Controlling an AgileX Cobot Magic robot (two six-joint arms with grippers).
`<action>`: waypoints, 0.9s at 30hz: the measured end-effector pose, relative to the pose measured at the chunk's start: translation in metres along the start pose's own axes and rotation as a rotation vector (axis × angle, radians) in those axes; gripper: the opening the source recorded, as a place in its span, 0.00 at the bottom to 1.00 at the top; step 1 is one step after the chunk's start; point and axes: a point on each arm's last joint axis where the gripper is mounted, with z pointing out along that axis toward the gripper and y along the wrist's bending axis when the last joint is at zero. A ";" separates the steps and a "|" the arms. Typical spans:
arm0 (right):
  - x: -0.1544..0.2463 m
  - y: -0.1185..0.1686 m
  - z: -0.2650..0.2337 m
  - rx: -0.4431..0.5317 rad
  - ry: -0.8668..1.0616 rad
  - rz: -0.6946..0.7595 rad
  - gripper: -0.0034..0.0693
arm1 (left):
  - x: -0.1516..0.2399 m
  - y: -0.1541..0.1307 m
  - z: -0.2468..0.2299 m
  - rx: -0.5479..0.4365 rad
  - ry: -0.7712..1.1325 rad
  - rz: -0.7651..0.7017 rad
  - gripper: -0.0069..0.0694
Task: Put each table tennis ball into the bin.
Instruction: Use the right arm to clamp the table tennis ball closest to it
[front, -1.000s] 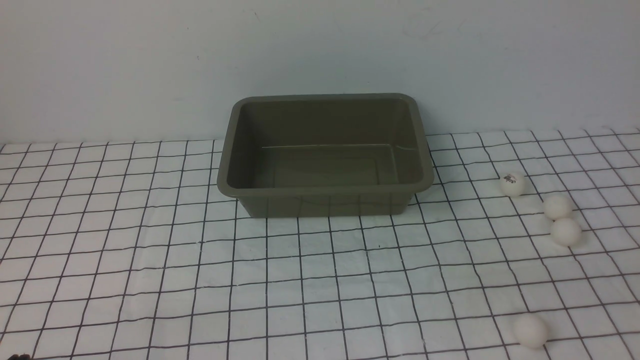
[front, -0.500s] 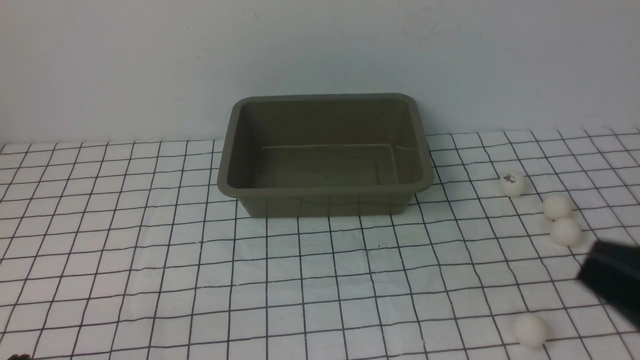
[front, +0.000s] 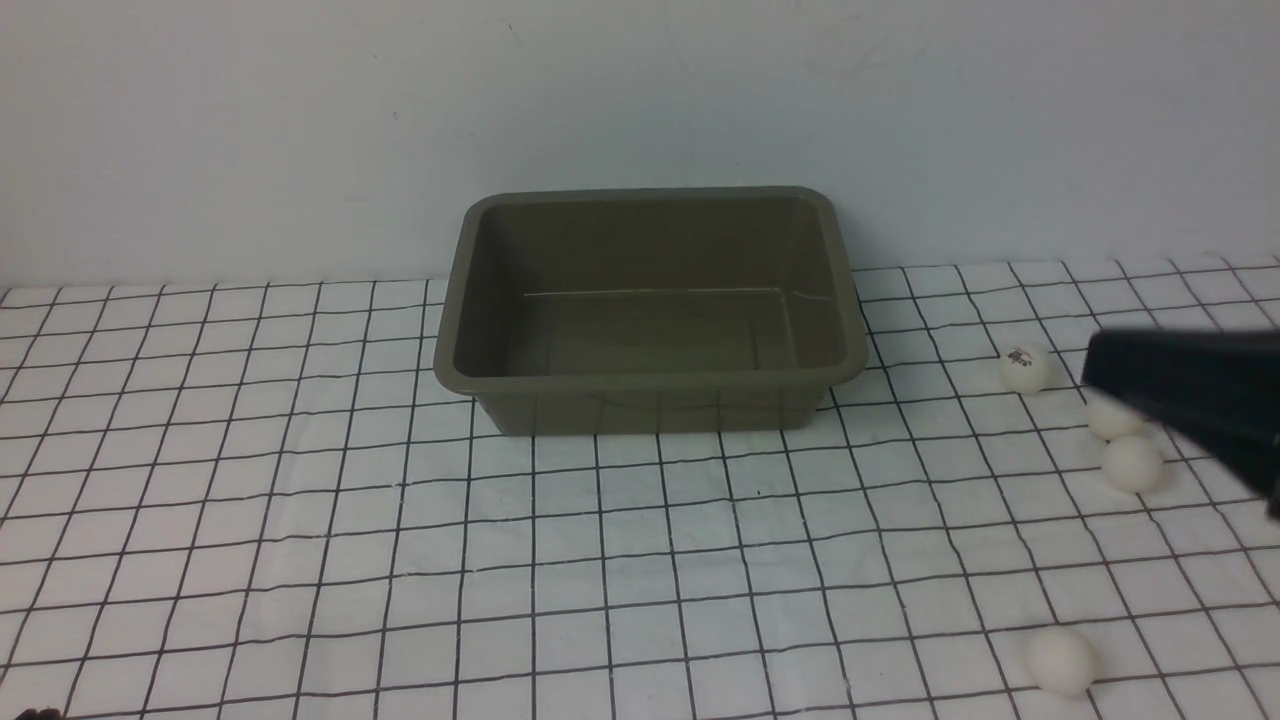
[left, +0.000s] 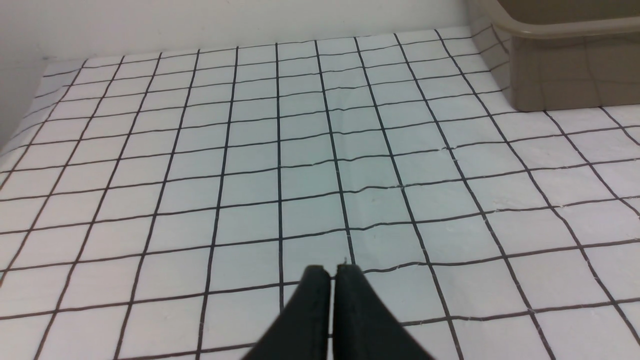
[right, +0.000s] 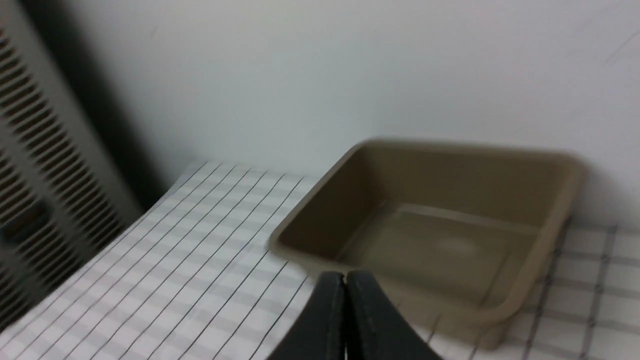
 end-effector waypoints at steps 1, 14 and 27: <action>-0.011 -0.004 -0.002 0.070 -0.054 0.000 0.03 | 0.000 0.000 0.000 0.000 0.000 0.000 0.08; -0.062 -0.057 -0.048 0.934 -0.304 -0.294 0.03 | 0.000 0.000 0.000 0.000 0.000 0.000 0.08; -0.006 -0.064 -0.048 0.896 0.357 -0.174 0.03 | 0.000 0.000 0.000 0.000 0.000 0.000 0.08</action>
